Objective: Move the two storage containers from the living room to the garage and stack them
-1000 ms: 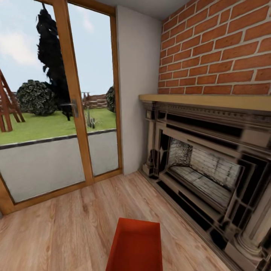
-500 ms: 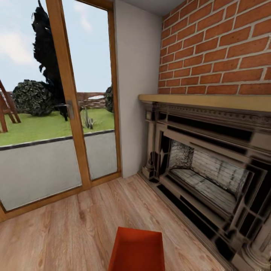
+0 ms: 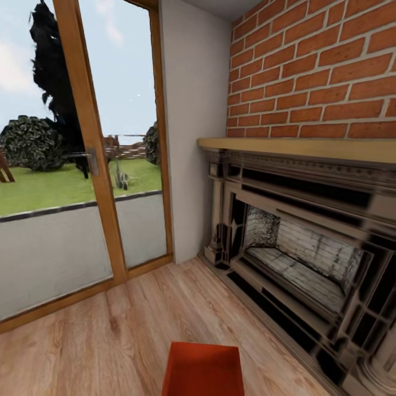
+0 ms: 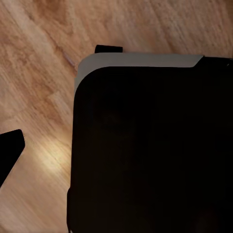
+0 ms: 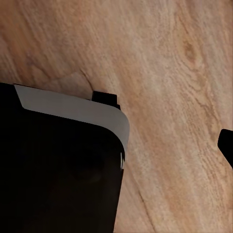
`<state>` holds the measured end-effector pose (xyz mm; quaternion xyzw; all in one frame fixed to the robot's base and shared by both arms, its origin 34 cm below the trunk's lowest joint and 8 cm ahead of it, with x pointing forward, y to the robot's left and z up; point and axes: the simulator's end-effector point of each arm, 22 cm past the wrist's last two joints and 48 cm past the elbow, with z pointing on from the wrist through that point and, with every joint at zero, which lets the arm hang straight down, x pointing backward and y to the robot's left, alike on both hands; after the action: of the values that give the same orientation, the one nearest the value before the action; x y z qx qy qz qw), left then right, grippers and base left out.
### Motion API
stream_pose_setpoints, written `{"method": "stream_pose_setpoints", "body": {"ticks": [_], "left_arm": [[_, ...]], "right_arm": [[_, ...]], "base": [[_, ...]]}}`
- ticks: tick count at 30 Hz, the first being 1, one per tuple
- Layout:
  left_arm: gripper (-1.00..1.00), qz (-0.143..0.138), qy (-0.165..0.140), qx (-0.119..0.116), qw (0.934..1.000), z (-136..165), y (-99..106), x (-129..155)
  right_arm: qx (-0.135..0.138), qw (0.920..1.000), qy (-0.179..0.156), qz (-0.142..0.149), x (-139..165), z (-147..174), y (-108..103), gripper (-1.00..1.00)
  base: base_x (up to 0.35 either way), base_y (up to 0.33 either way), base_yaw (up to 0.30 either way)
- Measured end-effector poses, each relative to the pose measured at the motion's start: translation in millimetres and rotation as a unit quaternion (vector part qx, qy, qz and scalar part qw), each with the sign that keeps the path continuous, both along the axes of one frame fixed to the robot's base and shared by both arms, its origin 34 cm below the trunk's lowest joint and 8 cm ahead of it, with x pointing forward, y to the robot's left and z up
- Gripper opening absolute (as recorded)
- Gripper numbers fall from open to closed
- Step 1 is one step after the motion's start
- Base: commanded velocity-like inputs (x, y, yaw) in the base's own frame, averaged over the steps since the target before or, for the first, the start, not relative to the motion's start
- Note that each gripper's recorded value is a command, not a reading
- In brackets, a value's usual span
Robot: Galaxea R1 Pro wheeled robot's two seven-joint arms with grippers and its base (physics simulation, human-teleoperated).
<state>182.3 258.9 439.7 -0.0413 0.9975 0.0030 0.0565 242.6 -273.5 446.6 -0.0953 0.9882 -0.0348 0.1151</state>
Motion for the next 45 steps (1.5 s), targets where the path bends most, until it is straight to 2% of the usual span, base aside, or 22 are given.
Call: {"method": "stream_pose_setpoints", "body": {"ticks": [11,25,45], "left_arm": [[1.00,0.000,0.000,0.001,1.0000,-0.1,1.3,0.2],[1.00,0.001,0.000,0.001,1.0000,-0.1,0.5,0.1],[1.00,0.001,0.000,0.001,1.0000,-0.1,0.6,0.3]], "right_arm": [[-0.001,1.0000,0.000,0.000,0.2,-0.1,-0.6,1.00],[0.000,1.0000,0.000,0.000,0.1,-0.1,-0.2,1.00],[-0.001,1.0000,0.000,0.007,0.3,-0.1,-0.6,1.00]], "base": [[0.027,0.025,-0.012],[0.000,0.000,-0.177],[0.000,0.000,-0.007]]}}
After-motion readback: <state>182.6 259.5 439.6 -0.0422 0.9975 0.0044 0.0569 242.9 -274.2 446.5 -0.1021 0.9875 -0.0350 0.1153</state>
